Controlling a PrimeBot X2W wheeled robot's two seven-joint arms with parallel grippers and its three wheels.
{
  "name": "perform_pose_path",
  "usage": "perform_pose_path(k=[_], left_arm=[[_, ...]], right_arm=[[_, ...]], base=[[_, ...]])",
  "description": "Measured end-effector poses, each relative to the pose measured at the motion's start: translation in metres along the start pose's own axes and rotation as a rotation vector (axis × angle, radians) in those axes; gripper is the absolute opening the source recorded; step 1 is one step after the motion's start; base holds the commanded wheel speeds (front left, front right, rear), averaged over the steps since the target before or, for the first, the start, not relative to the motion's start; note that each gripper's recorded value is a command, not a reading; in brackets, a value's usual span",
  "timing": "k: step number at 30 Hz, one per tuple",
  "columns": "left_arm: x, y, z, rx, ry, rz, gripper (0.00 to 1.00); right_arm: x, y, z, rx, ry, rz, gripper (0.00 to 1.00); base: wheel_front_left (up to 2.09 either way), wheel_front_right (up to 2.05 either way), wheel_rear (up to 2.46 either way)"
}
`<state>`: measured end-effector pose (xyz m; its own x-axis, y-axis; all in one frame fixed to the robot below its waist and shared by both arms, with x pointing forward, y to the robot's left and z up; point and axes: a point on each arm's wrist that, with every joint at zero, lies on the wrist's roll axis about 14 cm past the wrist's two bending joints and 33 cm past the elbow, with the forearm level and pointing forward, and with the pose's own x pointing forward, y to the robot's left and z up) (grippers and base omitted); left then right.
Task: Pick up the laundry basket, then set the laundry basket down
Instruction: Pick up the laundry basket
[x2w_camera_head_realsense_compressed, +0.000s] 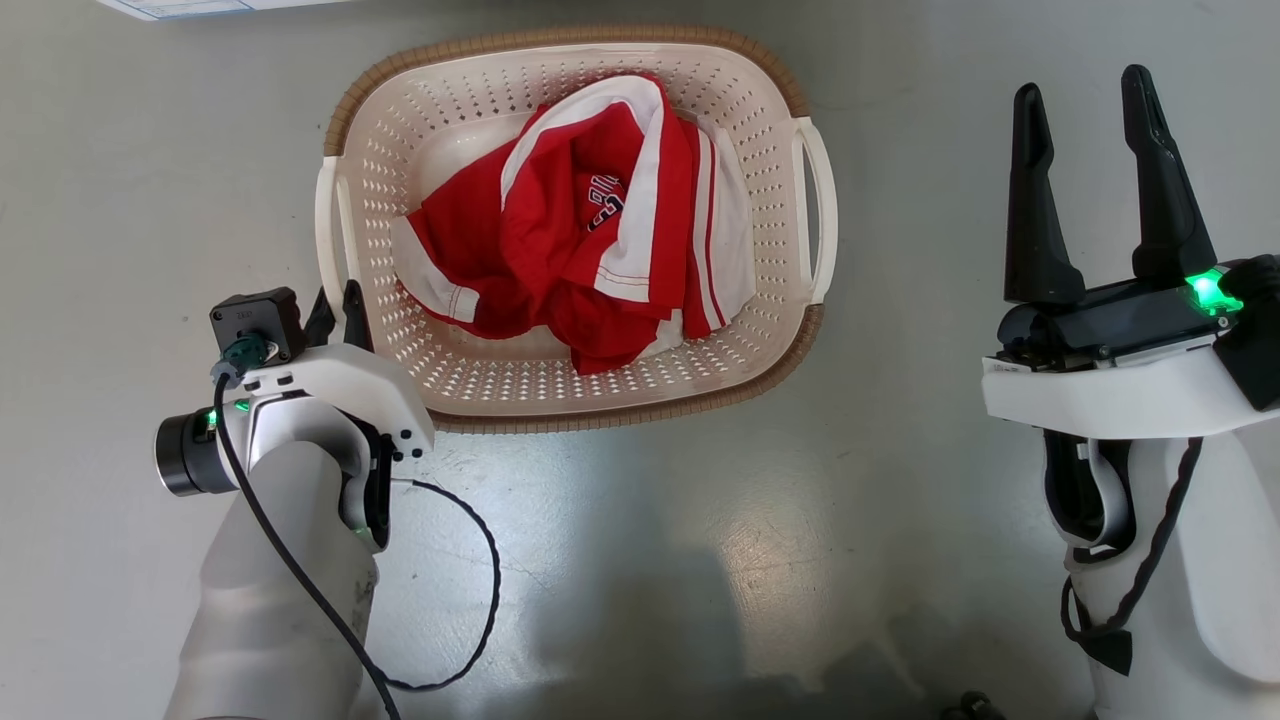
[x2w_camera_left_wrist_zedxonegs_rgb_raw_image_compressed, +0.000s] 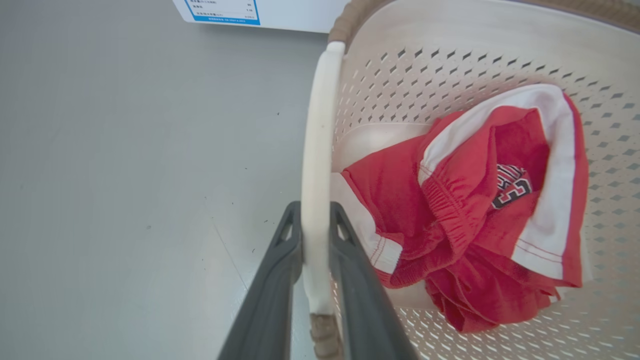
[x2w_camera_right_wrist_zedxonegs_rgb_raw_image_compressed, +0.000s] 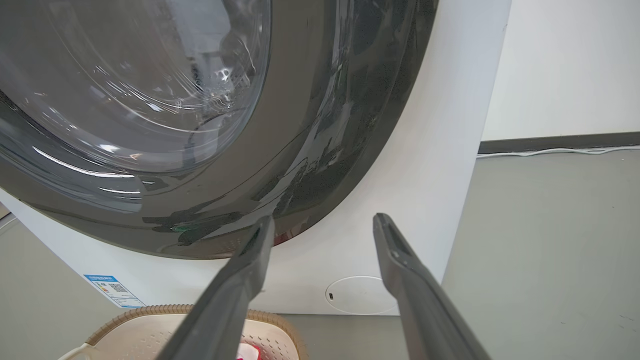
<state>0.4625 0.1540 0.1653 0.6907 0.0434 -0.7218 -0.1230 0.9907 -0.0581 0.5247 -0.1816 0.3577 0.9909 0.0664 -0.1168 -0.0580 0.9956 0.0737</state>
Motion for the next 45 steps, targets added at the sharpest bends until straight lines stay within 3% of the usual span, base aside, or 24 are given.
perform_pose_path(k=[3, 10, 17, 19, 23, 25, 45], left_arm=[[0.0, 0.001, 0.0, -0.002, 0.0, 0.003, 0.04], [-0.001, 0.003, -0.001, -0.01, 0.005, 0.011, 0.19], [-0.002, 0.004, -0.002, -0.013, 0.008, 0.017, 0.55], [-0.003, 0.004, -0.002, -0.014, 0.01, 0.017, 0.79], [-0.003, 0.004, -0.002, -0.015, 0.009, 0.018, 0.9], [-0.003, 0.004, -0.001, -0.016, 0.009, 0.018, 1.0], [-0.01, 0.003, 0.027, -0.018, -0.068, 0.015, 1.0]], right_arm=[[0.0, 0.0, 0.0, 0.001, 0.0, 0.001, 1.0], [0.0, 0.001, 0.0, 0.002, 0.001, 0.001, 1.0], [0.0, 0.001, 0.001, 0.002, -0.002, 0.002, 1.0], [0.0, 0.001, 0.002, 0.003, -0.003, 0.003, 1.0], [0.0, 0.002, 0.002, 0.004, -0.003, 0.005, 1.0], [0.0, 0.002, 0.002, 0.004, -0.003, 0.005, 1.0], [-0.002, 0.005, 0.015, 0.007, -0.022, 0.01, 1.0]], base=[[0.0, 0.0, 0.0], [0.0, 0.0, 0.0], [0.0, 0.0, 0.0], [0.0, 0.0, 0.0], [0.0, 0.0, 0.0], [0.0, 0.0, 0.0], [0.0, 0.0, 0.0]])
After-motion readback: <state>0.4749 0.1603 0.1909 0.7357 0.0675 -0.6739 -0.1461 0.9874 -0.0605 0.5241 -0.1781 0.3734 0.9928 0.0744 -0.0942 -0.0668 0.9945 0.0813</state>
